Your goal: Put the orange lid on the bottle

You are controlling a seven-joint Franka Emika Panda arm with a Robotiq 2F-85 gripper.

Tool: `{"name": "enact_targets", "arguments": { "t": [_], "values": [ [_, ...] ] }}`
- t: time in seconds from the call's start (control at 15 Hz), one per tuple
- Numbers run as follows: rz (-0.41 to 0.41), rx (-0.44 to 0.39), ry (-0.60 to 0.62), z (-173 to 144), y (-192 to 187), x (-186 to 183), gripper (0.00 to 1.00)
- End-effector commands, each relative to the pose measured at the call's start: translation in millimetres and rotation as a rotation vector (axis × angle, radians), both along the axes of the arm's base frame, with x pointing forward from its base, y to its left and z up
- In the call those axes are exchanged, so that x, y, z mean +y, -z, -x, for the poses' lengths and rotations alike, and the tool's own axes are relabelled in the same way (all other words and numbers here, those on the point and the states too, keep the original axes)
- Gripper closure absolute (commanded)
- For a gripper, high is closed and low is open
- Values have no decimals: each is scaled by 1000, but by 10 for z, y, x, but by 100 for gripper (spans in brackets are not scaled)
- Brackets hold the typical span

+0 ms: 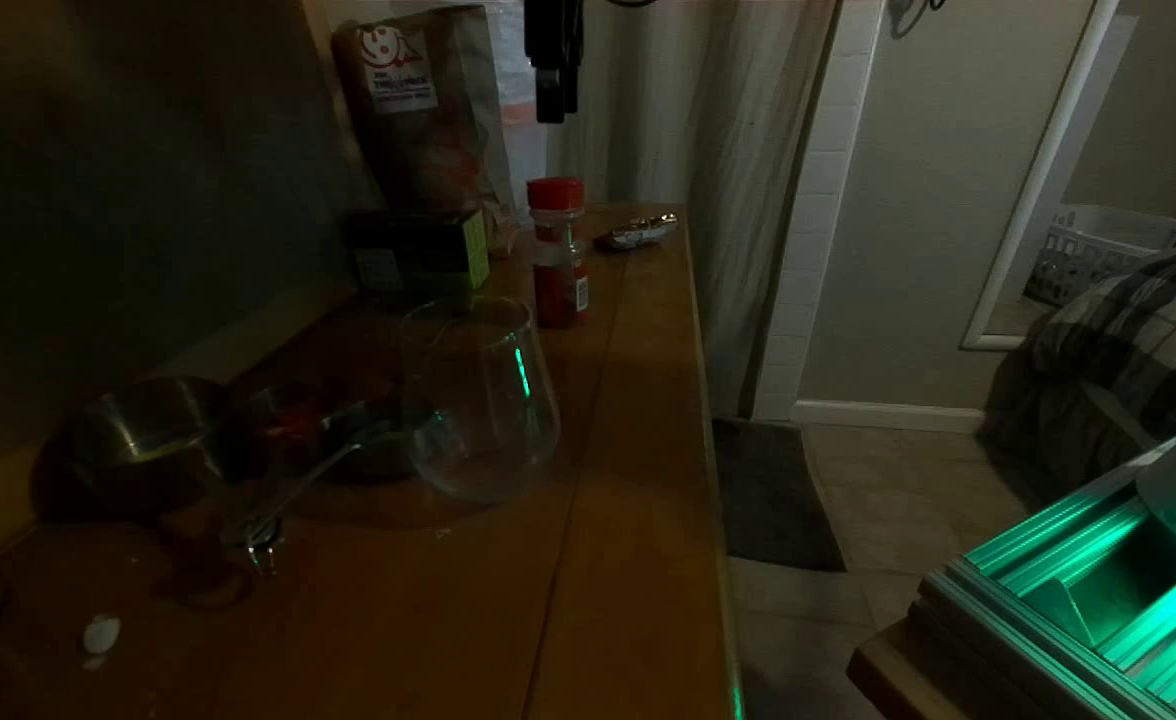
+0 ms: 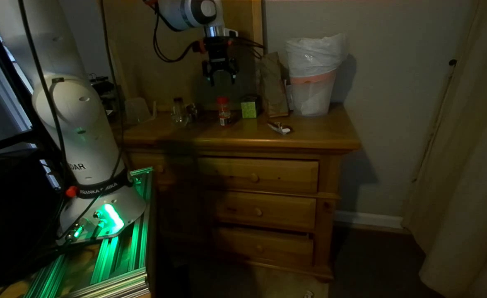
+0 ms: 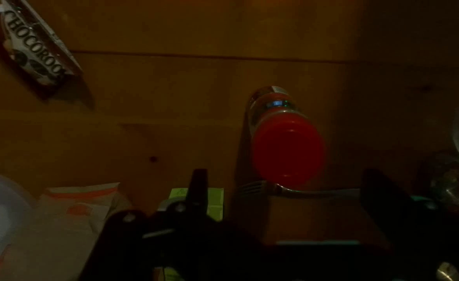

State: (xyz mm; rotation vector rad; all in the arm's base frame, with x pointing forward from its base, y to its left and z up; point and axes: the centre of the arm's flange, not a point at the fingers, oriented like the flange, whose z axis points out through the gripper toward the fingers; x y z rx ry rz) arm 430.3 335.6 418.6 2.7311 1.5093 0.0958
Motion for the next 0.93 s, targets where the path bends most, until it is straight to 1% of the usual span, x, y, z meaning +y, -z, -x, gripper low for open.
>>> {"name": "enact_targets", "arguments": {
  "t": [0.0,0.2,0.53,0.73,0.8,0.87],
  "values": [
    [37,-42,-17,202,-523,-128,0],
    [14,-59,-3,440,-929,-246,0],
    [3,-133,18,734,-1442,-408,0],
    [-12,-157,26,832,-1619,-465,0],
    [7,-163,23,704,-1550,-361,0],
    [3,-172,25,732,-1603,-380,0]
  ]
}}
